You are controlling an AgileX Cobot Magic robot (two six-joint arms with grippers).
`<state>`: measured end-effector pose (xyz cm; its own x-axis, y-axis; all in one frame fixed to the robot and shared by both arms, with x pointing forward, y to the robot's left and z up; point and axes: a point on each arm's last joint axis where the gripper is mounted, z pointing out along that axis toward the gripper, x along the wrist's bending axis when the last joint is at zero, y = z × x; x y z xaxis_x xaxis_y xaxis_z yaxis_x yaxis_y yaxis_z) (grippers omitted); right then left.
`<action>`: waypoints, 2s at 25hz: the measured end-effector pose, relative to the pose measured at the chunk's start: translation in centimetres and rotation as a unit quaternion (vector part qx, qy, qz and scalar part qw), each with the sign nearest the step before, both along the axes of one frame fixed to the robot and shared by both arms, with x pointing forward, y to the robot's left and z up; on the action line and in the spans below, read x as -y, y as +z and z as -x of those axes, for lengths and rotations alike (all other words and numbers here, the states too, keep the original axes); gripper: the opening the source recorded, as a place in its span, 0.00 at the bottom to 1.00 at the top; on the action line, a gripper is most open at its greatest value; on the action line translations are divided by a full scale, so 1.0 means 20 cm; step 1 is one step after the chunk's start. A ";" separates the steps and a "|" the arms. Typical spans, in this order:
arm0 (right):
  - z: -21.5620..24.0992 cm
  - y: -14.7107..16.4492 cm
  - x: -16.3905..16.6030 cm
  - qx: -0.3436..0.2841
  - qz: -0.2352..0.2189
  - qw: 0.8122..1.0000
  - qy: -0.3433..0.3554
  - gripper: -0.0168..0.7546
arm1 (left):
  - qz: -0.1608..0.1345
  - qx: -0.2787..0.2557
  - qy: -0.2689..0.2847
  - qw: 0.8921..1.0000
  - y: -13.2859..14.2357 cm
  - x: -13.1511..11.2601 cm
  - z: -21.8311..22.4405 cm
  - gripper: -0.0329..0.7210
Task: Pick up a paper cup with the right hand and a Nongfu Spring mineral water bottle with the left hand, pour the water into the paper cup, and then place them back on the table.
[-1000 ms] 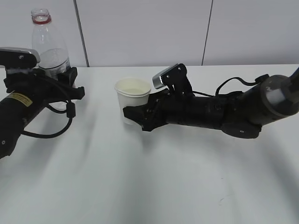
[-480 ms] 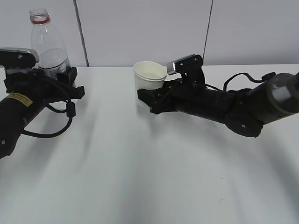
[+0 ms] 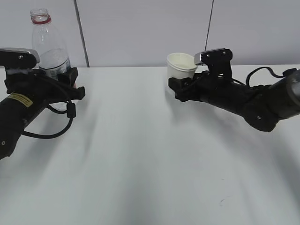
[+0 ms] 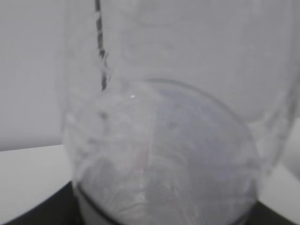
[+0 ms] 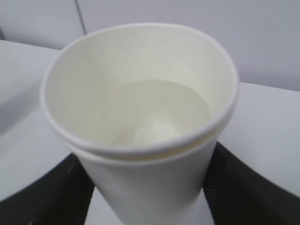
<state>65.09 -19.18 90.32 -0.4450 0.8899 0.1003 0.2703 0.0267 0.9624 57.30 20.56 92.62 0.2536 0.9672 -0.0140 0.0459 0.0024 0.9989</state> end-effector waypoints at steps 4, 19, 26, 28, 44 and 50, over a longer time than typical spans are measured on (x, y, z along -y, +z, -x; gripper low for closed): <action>-0.03 0.00 0.11 0.002 -0.001 0.999 -0.046 0.68 | 0.000 0.000 0.000 1.000 0.00 0.00 0.00 0.53; -0.06 -0.14 0.21 -0.007 0.047 0.994 -0.102 0.68 | -0.002 -0.007 0.000 1.000 -0.01 0.00 0.00 0.53; -0.06 -0.25 0.21 0.005 0.032 0.994 -0.104 0.68 | -0.003 -0.009 0.000 1.000 -0.01 0.00 0.00 0.53; -0.06 -0.27 0.21 0.015 0.026 0.994 -0.103 0.68 | -0.003 -0.012 -0.001 1.000 -0.01 0.00 0.00 0.53; -0.05 -0.37 0.21 0.034 0.012 0.994 -0.103 0.68 | -0.008 -0.030 -0.001 1.000 -0.03 0.00 0.00 0.53; -0.05 -0.37 0.21 0.033 0.012 0.994 -0.103 0.74 | -0.007 -0.028 -0.001 1.000 -0.03 0.00 0.00 0.53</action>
<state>66.16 -23.32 82.89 -0.2580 0.9646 0.0543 0.2090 0.0009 0.9779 57.26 20.55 92.10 0.2542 0.9670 -0.0136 0.1010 -0.0125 0.9948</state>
